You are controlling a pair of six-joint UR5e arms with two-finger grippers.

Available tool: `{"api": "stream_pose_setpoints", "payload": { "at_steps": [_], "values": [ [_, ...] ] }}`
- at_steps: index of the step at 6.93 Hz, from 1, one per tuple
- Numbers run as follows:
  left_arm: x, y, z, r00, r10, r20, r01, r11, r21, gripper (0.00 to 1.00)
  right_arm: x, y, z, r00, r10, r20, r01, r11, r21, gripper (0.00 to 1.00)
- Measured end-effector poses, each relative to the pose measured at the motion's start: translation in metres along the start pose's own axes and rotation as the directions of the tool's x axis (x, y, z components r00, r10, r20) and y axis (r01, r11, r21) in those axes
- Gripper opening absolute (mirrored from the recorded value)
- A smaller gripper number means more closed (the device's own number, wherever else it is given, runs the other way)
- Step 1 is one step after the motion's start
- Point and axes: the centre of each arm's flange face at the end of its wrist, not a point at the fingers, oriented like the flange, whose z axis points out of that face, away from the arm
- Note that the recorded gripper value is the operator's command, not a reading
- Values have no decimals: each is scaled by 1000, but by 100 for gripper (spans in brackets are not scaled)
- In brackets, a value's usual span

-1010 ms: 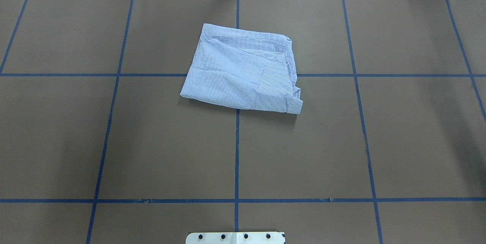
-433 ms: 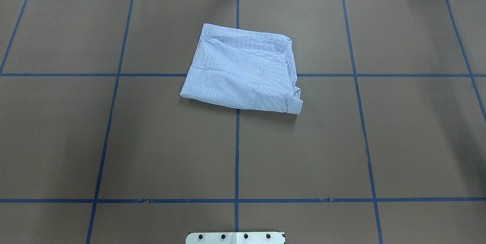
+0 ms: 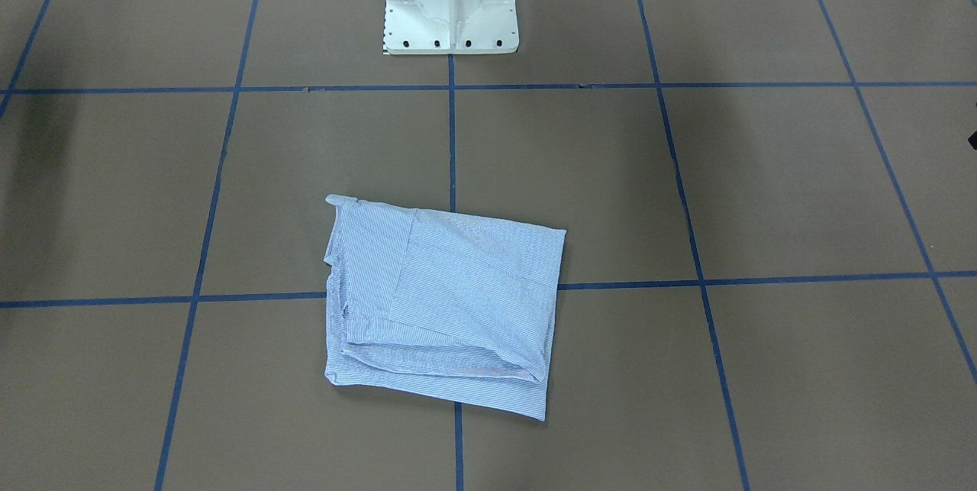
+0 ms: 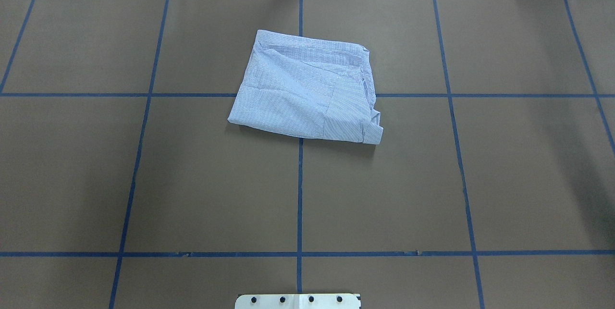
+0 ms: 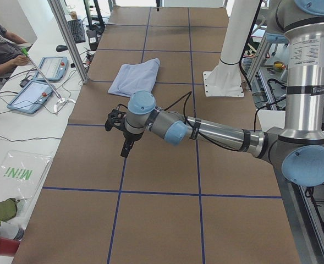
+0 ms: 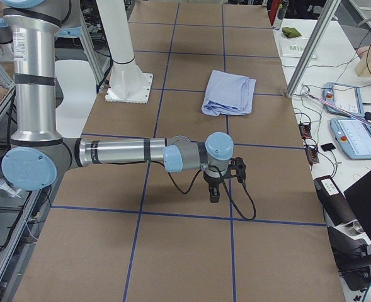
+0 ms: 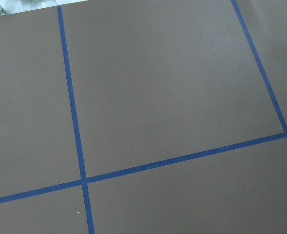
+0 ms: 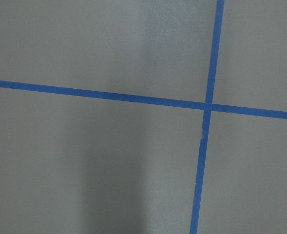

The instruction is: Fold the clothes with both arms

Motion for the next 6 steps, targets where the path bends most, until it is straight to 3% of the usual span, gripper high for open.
{"api": "stream_pose_setpoints", "payload": {
  "at_steps": [6],
  "values": [
    [-1,0,2,1000,0,-1,0,1000,-3,100,-1,0,-1,1000,-1,1,1,1000,2,100]
  ]
}}
